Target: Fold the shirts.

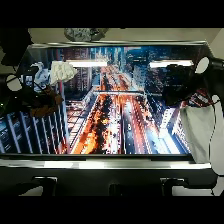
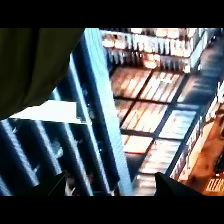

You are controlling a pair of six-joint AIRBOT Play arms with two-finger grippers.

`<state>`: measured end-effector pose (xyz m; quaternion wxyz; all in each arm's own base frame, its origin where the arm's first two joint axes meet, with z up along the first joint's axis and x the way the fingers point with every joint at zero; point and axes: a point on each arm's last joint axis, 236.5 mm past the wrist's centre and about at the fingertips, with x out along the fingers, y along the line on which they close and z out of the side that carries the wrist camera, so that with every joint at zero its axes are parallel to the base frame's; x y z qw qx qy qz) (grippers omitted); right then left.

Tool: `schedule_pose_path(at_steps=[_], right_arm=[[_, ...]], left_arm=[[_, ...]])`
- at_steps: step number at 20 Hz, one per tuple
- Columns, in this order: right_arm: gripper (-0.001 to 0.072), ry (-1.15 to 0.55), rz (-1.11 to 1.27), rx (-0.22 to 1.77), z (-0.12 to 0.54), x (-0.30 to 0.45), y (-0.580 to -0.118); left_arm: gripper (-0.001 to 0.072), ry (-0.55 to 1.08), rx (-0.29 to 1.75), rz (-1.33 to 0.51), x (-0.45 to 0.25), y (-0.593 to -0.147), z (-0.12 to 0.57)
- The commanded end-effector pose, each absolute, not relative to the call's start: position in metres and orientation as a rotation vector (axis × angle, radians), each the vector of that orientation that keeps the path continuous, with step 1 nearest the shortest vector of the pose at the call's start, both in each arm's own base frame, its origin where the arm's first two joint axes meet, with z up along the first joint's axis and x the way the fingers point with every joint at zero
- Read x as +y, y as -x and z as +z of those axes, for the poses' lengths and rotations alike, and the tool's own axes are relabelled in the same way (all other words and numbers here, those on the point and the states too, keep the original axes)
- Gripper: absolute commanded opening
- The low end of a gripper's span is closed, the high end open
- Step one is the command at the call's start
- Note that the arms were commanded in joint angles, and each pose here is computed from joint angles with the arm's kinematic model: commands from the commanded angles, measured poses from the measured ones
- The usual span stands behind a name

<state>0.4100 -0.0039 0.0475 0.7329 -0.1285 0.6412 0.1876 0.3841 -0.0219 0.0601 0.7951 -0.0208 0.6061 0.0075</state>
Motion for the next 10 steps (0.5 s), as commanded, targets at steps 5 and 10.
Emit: schedule_pose_path(at_steps=[5,10], right_arm=[[0.0570,0.283,0.414,1.412,0.047,-0.003,-0.410],[0.0570,0.298,0.377,1.307,0.051,-0.006,-0.436]], left_arm=[[0.0655,0.049,1.208,0.011,-0.023,-0.411,0.060],[0.0600,-0.053,1.141,0.077,0.002,-0.439,0.050]])
